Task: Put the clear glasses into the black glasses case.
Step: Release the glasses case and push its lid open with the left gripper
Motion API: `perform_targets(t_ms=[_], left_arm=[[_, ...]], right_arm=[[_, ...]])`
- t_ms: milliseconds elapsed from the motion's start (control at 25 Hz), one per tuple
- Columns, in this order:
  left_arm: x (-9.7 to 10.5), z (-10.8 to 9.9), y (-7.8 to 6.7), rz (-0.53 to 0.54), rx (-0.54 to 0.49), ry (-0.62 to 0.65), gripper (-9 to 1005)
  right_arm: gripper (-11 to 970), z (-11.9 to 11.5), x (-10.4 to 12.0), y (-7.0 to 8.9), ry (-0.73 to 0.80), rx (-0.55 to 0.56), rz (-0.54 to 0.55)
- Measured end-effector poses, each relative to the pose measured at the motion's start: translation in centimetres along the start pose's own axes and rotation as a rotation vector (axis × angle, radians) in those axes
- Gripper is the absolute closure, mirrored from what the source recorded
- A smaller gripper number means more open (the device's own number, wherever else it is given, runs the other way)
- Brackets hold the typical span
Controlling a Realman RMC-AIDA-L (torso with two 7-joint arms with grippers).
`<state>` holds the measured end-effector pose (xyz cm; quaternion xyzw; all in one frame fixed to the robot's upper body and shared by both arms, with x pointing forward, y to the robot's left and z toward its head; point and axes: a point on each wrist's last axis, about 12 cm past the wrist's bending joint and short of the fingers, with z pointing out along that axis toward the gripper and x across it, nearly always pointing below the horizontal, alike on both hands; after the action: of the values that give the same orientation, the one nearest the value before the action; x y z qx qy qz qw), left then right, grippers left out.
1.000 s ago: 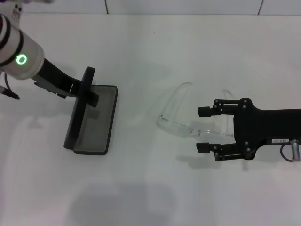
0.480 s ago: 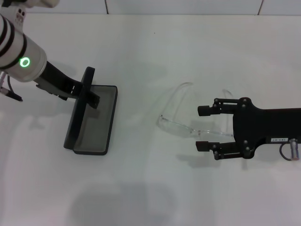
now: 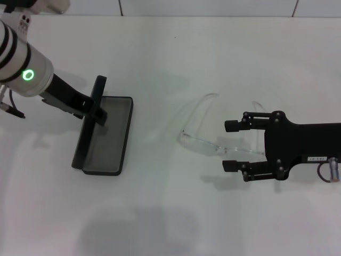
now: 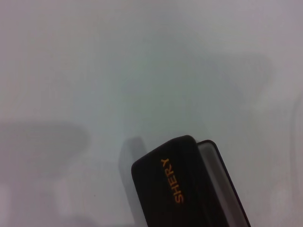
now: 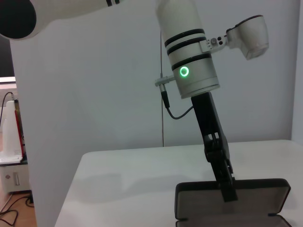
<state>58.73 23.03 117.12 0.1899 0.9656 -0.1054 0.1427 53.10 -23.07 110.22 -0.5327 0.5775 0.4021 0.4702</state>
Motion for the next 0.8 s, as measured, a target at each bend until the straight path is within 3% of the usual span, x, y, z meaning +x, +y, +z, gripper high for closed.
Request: perform_targets(t_ms=[480,720,800], left_arm=[[-0.11,-0.03,-0.37,0.048,-0.008,0.002,602],[-0.46,-0.77,-0.52,0.088,-0.02,-0.038,632],[-0.48,-0.79,-0.52,0.096,-0.021,-0.04,726]], right_arm=[[216,-0.01,0.05,-0.07,0.003,0.007,0.0],[216,-0.04,0.11,-0.06,0.005,0.011,0.001],[216,-0.04,0.11,-0.07,0.005,0.011,0.001]])
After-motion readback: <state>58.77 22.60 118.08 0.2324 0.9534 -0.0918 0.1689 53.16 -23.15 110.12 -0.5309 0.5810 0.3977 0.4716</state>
